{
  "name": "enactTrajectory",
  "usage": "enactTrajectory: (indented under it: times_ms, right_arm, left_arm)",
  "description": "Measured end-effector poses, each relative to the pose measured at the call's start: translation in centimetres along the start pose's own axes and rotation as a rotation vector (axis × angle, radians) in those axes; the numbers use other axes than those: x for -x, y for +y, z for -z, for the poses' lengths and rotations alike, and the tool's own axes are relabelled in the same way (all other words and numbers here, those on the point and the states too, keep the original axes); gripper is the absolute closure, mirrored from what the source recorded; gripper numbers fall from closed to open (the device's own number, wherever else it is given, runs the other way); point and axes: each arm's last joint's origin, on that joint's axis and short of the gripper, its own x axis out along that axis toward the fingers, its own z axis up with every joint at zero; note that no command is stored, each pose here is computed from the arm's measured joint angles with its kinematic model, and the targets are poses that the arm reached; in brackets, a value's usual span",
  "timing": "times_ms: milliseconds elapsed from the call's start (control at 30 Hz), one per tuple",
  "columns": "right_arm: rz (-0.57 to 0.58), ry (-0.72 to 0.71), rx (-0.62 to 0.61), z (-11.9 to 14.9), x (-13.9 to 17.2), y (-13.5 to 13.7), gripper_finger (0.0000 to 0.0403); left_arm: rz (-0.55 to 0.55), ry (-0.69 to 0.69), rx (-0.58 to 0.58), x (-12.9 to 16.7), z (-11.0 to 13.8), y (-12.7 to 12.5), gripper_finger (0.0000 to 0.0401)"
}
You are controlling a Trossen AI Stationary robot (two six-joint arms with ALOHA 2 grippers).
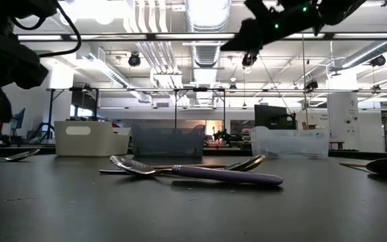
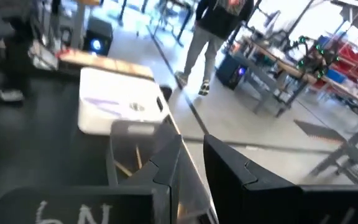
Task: Sort silverware by color (type)
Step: Put the purple spoon into the white bin
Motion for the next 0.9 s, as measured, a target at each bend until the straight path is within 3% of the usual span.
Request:
enactTrajectory:
  times_ms: [200, 667, 900]
  right_arm:
    - [-0.128, -0.093, 0.021, -1.0, 0.9, 0.0, 0.0344]
    - [-0.121, -0.082, 0.054, -0.8, 0.9, -0.2, 0.0344]
    - [-0.121, -0.082, 0.053, -0.8, 0.9, -0.2, 0.0344]
  left_arm:
    - [-0.029, -0.017, 0.044, -0.5, -0.1, -0.2, 0.0401]
    - [-0.115, -0.028, 0.074, -1.8, -0.3, -0.7, 0.0400]
    - [-0.153, -0.030, 0.068, -2.4, -0.4, -0.9, 0.0373]
